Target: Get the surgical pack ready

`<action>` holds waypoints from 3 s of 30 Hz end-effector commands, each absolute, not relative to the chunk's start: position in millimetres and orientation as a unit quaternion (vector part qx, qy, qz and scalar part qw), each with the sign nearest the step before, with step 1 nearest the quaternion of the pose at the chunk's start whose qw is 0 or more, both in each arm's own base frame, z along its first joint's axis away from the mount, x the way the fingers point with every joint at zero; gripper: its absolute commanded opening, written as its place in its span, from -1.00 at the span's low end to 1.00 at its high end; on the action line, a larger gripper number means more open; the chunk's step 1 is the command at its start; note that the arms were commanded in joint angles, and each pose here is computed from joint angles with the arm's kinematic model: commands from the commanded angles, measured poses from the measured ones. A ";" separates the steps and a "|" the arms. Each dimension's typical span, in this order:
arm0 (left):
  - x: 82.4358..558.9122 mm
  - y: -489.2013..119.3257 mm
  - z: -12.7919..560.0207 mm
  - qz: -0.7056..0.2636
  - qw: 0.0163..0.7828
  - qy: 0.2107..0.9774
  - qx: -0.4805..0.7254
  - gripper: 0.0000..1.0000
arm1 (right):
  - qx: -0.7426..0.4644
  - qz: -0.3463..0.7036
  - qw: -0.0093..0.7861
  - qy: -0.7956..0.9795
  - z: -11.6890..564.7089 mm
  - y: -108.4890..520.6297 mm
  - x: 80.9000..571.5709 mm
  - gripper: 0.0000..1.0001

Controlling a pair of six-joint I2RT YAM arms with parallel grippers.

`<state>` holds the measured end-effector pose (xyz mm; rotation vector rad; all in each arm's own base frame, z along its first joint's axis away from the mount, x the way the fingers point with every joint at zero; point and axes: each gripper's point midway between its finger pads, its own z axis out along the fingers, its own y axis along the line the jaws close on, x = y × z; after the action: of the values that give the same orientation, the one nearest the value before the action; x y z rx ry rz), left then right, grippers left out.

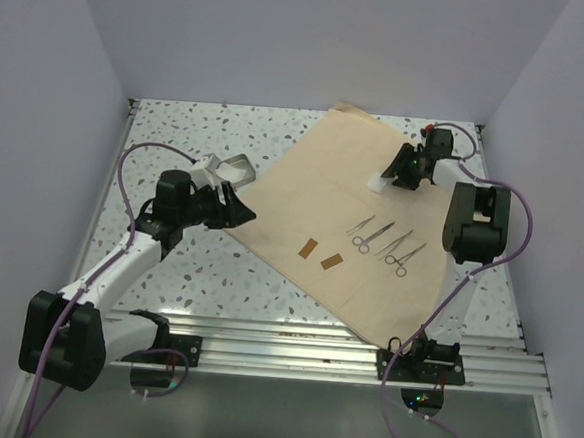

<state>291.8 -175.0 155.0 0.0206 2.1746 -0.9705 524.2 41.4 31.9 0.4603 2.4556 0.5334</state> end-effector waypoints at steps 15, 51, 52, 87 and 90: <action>300.5 -180.0 171.6 -0.383 0.394 0.835 0.033 0.32 | 0.176 0.184 0.282 0.925 28.0 51.4 519.4 -0.27; 183.3 -213.7 290.4 -0.579 0.466 0.633 0.215 0.85 | -0.177 0.513 0.327 0.774 278.6 252.2 242.4 -1.00; 175.1 -215.2 298.9 -0.587 0.479 0.608 0.239 0.85 | -0.185 0.520 0.320 0.770 281.7 255.0 234.0 -1.00; 151.7 -288.3 292.1 -0.654 0.401 0.570 0.295 0.51 | -0.253 0.596 0.219 0.730 294.5 295.5 157.2 -1.00; 150.7 -289.8 289.7 -0.658 0.388 0.572 0.297 0.39 | -0.254 0.596 0.221 0.729 296.2 295.6 157.7 -1.00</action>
<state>158.6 -287.4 269.3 0.6888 1.5541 -1.6430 159.7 293.5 280.0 -0.6456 2.0821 1.6389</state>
